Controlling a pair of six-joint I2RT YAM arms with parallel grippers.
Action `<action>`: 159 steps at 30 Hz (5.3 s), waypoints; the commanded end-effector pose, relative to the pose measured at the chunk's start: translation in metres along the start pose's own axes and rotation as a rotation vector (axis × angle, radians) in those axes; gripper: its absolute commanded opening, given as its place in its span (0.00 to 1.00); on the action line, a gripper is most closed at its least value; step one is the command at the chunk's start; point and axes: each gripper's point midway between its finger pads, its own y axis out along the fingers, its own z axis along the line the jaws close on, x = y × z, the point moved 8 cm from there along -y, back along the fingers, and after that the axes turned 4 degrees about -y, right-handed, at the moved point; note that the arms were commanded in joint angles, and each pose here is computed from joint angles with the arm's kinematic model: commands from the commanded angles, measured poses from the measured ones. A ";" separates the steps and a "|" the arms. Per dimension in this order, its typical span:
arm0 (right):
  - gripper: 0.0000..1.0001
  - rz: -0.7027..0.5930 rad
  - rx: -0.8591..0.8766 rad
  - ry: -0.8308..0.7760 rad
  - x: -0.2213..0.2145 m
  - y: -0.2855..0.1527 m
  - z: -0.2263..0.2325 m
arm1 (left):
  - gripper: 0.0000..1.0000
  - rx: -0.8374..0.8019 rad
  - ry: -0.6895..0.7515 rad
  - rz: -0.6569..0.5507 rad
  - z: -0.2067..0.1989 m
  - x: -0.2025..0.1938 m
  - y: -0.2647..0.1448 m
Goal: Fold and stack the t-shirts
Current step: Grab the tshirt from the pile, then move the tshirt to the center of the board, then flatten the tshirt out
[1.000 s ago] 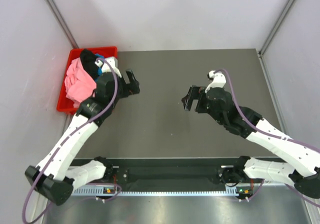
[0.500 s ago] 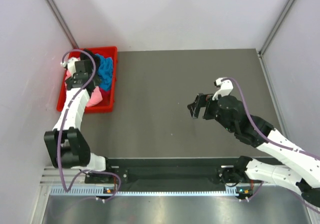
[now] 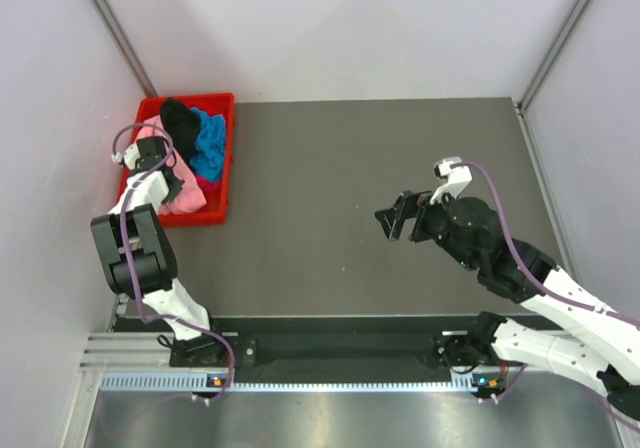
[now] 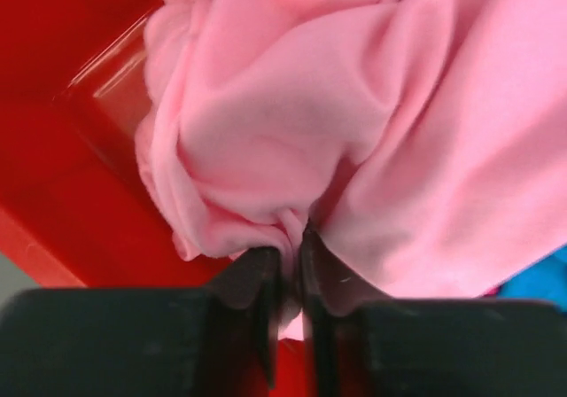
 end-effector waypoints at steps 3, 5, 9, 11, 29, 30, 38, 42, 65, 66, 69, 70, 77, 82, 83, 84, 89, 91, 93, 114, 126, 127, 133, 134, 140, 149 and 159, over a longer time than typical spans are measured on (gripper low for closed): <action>1.00 -0.051 0.037 -0.014 0.015 0.005 0.009 | 0.00 -0.091 -0.002 -0.069 -0.021 0.034 -0.027; 1.00 -0.040 0.029 -0.018 0.013 0.009 0.009 | 0.00 -0.116 0.001 -0.101 -0.022 0.044 -0.043; 1.00 -0.025 0.008 -0.018 0.013 0.013 0.009 | 0.00 -0.154 0.017 -0.154 -0.021 0.055 -0.067; 1.00 -0.006 0.000 -0.020 0.011 0.015 0.009 | 0.14 -0.152 0.030 -0.163 -0.019 0.057 -0.072; 1.00 -0.022 -0.058 -0.060 0.019 0.019 0.006 | 0.00 -0.911 0.062 -0.322 -0.108 0.087 -0.253; 1.00 -0.024 -0.069 -0.053 0.020 0.019 0.006 | 0.00 -0.994 0.097 -0.312 -0.118 0.080 -0.271; 0.99 -0.025 -0.202 -0.048 0.026 0.008 -0.009 | 0.00 -1.414 0.335 0.041 -0.162 -0.059 -0.346; 1.00 -0.007 -0.268 -0.061 0.016 0.003 -0.022 | 0.00 -1.390 0.427 0.232 -0.140 -0.142 -0.325; 0.70 0.232 -0.108 0.007 -0.014 0.183 -0.079 | 0.63 -0.924 0.631 0.484 -0.038 -0.238 -0.231; 0.68 0.244 -0.086 -0.006 -0.015 0.193 -0.081 | 0.63 -0.923 0.633 0.502 -0.036 -0.241 -0.230; 0.56 0.290 -0.072 -0.073 -0.022 0.232 -0.091 | 0.62 -0.929 0.618 0.543 -0.031 -0.246 -0.229; 0.54 0.338 -0.081 -0.087 -0.037 0.245 -0.097 | 0.62 -0.957 0.611 0.565 -0.031 -0.248 -0.232; 0.51 0.422 -0.095 -0.066 -0.063 0.285 -0.112 | 0.61 -0.984 0.573 0.654 -0.025 -0.260 -0.230; 0.49 0.452 -0.096 -0.051 -0.080 0.303 -0.118 | 0.50 -1.017 0.555 0.689 -0.030 -0.267 -0.229; 0.46 0.446 -0.089 -0.050 -0.081 0.305 -0.117 | 0.44 -1.017 0.541 0.698 -0.032 -0.268 -0.229; 0.36 0.439 -0.085 -0.046 -0.080 0.306 -0.118 | 0.25 -1.042 0.533 0.702 -0.035 -0.267 -0.231; 0.00 0.340 -0.177 -0.081 -0.034 0.302 -0.118 | 0.00 -1.040 0.552 0.551 -0.064 -0.237 -0.246; 0.00 0.206 -0.266 -0.098 0.017 0.279 -0.116 | 0.00 -0.968 0.568 0.455 -0.071 -0.215 -0.251; 0.00 0.128 -0.310 -0.107 0.056 0.257 -0.110 | 0.00 -0.998 0.556 0.339 -0.091 -0.184 -0.276; 0.00 0.263 -0.692 0.195 -0.077 0.043 -0.136 | 0.29 -0.963 0.591 0.610 -0.023 -0.247 -0.240; 0.48 0.296 -0.519 0.155 -0.054 0.080 -0.119 | 0.59 -0.692 0.459 0.348 -0.036 -0.207 -0.182; 0.48 0.288 -0.472 0.135 -0.042 0.089 -0.114 | 0.59 -0.700 0.477 0.369 -0.040 -0.208 -0.178; 0.46 0.345 -0.416 0.078 -0.032 0.155 -0.073 | 0.59 -0.839 0.480 0.300 -0.091 -0.184 -0.175; 0.46 0.336 -0.391 0.100 -0.033 0.165 -0.059 | 0.59 -0.843 0.468 0.307 -0.097 -0.180 -0.173; 0.49 0.340 -0.371 0.095 -0.039 0.219 -0.002 | 0.57 -0.761 0.415 0.399 -0.095 -0.179 -0.160; 0.53 0.378 -0.464 0.028 -0.065 0.255 0.029 | 0.57 -0.710 0.413 0.420 -0.031 -0.199 -0.160; 0.50 0.448 -0.499 0.002 -0.090 0.268 0.034 | 0.57 -0.801 0.342 0.410 -0.003 -0.207 -0.172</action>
